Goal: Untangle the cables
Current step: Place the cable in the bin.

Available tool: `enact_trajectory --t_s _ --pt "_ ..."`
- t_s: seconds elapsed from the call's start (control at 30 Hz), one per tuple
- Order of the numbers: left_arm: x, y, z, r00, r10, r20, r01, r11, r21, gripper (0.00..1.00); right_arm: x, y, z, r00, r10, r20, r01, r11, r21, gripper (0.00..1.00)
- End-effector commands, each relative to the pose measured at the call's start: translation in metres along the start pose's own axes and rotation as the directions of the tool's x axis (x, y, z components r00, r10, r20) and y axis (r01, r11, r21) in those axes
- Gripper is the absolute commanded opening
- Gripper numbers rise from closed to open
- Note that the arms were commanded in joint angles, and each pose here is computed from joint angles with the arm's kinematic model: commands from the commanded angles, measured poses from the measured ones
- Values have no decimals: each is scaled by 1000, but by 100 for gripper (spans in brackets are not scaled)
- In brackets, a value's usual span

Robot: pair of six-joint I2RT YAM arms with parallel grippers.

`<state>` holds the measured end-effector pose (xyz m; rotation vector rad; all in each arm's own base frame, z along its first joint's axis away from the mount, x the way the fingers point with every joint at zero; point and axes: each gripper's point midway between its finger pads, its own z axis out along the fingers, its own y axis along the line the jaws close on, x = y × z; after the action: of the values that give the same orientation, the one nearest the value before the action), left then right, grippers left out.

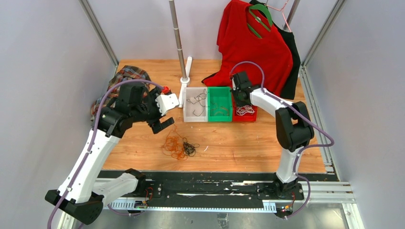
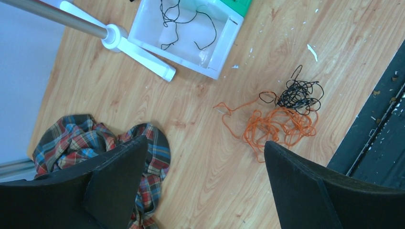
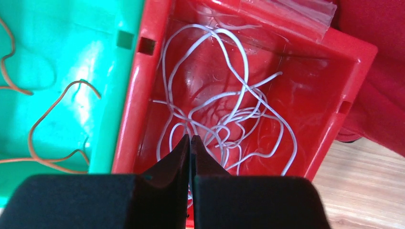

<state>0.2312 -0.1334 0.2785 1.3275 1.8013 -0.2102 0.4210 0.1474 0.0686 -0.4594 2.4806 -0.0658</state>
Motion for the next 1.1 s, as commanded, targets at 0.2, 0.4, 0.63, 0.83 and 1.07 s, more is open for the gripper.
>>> enact_trajectory --t_s 0.2,0.4,0.63,0.83,1.07 --pt "28 8 22 994 7 -113 -4 1000 24 98 -45 -13 -28 982 110 153 -109 994 -15 37" --pt "44 5 37 987 -7 -162 18 998 66 98 -68 -20 -68 967 115 226 -108 993 -41 55" --pt "51 2 43 983 -13 -181 30 996 89 97 -63 -17 -70 960 170 221 -160 985 -65 55" --pt "56 -3 47 984 8 -177 10 995 103 97 -40 -7 -43 963 219 157 -209 975 -77 52" --pt "72 -4 75 979 -29 -202 53 992 117 100 -4 -4 -10 960 250 129 -242 967 -77 47"
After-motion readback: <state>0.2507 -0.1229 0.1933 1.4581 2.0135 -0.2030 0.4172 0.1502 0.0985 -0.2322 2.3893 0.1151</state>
